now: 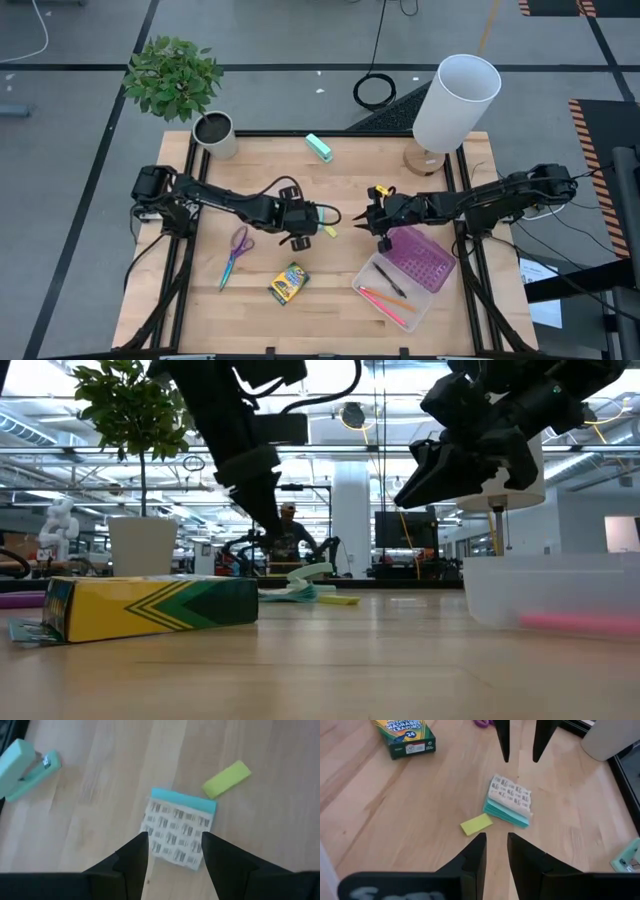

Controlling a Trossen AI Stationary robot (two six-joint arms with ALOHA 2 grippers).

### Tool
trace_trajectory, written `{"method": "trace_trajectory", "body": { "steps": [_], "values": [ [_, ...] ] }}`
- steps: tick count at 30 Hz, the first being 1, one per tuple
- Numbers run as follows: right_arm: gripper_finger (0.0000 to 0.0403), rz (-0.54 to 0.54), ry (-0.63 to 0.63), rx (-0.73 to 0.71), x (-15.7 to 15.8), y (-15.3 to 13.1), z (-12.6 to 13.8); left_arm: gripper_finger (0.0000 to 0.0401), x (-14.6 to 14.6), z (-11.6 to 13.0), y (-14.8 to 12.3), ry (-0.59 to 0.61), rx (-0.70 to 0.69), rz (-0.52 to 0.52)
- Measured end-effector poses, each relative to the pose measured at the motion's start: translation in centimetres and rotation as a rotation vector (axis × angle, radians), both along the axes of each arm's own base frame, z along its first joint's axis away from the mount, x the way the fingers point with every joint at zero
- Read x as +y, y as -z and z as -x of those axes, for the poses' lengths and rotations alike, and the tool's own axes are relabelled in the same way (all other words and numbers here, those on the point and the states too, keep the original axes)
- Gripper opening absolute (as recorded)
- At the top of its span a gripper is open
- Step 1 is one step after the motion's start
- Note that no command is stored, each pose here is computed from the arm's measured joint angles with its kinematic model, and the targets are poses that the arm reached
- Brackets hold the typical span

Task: Pack school essentials
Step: Put the violet scissors into the violet supply box

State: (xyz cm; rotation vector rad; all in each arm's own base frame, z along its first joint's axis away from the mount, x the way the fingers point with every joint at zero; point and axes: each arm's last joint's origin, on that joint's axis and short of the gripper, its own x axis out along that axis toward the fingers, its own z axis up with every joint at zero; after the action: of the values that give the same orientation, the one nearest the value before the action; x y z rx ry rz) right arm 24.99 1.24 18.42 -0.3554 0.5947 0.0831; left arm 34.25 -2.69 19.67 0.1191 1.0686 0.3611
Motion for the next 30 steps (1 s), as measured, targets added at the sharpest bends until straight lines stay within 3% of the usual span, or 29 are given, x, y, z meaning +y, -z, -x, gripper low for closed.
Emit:
{"method": "trace_trajectory", "body": {
  "steps": [22, 30],
  "values": [
    [0.0070, -0.021, 0.007, 0.005, 0.1, 0.1, 0.0, 0.0188, 0.3, 1.0, 3.2, 0.039, -0.025, 0.072],
    [0.0070, -0.033, -0.013, 0.007, 0.1, 0.1, 0.0, 0.0188, -0.7, 2.1, 0.9, 0.021, -0.073, 0.216]
  ]
}}
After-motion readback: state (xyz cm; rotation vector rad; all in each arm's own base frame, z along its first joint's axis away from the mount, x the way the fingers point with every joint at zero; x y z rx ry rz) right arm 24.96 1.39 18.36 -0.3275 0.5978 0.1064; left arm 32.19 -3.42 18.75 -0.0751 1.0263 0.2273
